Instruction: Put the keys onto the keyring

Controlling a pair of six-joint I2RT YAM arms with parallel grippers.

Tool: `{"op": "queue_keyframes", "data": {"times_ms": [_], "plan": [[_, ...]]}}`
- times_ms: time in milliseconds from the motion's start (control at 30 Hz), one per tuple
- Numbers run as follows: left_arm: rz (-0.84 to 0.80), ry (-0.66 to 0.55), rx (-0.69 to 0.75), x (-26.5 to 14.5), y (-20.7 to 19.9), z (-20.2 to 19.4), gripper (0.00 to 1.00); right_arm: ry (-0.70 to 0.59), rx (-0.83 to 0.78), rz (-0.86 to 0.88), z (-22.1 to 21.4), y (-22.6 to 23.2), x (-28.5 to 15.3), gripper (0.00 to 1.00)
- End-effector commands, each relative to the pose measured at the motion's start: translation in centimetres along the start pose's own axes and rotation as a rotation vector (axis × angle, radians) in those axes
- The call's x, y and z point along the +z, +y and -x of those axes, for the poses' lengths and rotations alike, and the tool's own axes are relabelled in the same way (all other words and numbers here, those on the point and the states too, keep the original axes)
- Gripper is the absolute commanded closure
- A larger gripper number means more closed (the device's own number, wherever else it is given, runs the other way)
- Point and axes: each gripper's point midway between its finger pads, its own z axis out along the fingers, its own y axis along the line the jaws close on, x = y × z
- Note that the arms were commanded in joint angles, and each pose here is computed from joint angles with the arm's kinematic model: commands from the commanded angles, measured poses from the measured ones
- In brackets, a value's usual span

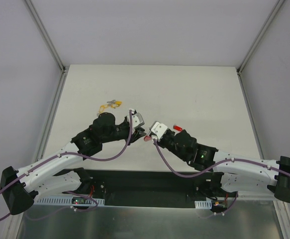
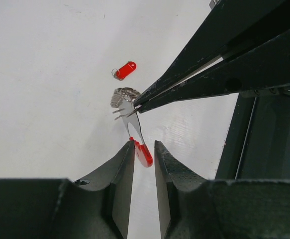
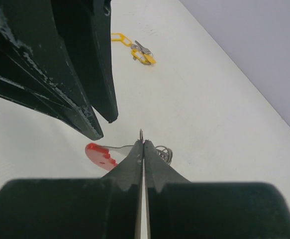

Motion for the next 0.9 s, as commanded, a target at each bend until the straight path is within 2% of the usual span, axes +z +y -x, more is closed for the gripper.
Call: {"op": "queue_keyframes", "data": {"times_ms": [0,367,567,867], "plan": [[0.012,-0.044,0.015,-0.2,0.2,1.3,0.75,-0.101,0.010,-0.031,3.1,-1.3,-0.6,0.99],[-0.010,-0.039,0.056,-0.1,0.0,1.1,0.54,-0.101,-0.047,0.064,2.9,0.0,-1.2,0.99],[-0.082,-0.064,0.131,-0.5,-1.2,1.3,0.53,-0.116,-0.065,0.140,3.0,1.2,-1.6,0.99],[-0.219,-0.071,0.203,-1.1,-3.4,1.3,0.57,-0.117,-0.082,0.251,3.6,2.6,-2.6,0.99]]}}
